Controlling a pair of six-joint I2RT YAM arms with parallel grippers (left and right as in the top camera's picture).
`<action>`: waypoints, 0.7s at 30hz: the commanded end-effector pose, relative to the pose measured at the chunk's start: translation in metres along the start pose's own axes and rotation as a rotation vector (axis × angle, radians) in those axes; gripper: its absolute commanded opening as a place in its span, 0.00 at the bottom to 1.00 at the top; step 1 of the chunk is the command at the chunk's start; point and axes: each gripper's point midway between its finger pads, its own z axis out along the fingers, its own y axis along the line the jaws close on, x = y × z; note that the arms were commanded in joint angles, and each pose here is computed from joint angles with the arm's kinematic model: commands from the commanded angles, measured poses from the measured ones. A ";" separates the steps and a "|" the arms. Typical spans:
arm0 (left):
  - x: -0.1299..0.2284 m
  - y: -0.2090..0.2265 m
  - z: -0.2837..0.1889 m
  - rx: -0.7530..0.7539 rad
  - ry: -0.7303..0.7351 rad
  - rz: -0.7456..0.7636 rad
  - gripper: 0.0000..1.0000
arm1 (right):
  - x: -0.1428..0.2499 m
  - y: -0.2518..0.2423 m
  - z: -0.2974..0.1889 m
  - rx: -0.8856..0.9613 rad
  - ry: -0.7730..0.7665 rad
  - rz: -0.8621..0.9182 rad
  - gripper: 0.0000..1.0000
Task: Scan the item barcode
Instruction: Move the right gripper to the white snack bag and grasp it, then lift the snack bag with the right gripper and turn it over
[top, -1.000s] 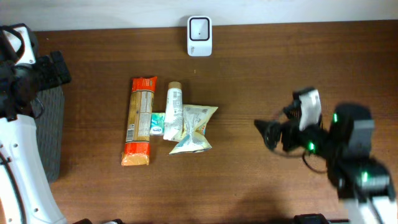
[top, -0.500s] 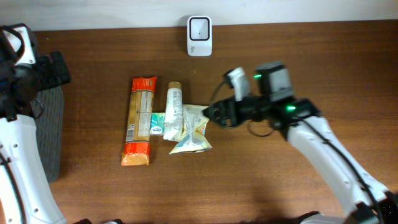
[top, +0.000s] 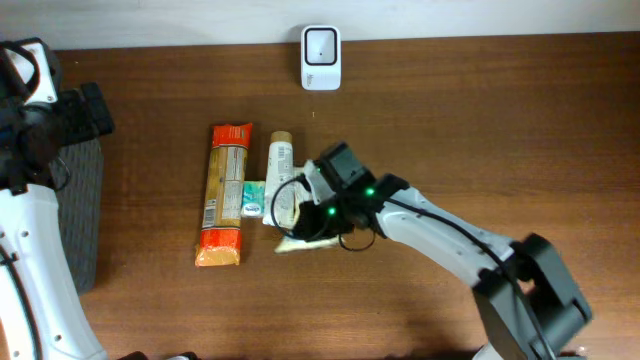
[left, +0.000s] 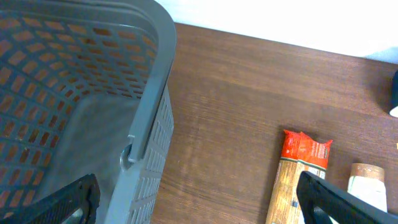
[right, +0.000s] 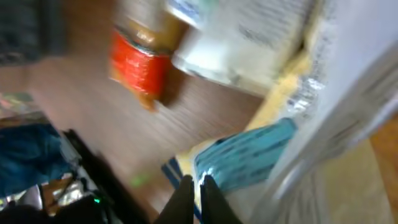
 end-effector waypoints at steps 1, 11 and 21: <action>-0.004 0.003 -0.005 -0.010 -0.017 0.017 0.99 | 0.004 -0.028 0.000 0.116 0.018 0.072 0.05; -0.004 0.003 -0.005 -0.010 -0.017 0.017 0.99 | 0.004 -0.086 -0.031 0.238 0.052 0.001 0.20; -0.004 0.003 -0.005 -0.010 -0.017 0.017 0.99 | -0.026 -0.108 -0.075 0.289 0.007 -0.059 0.29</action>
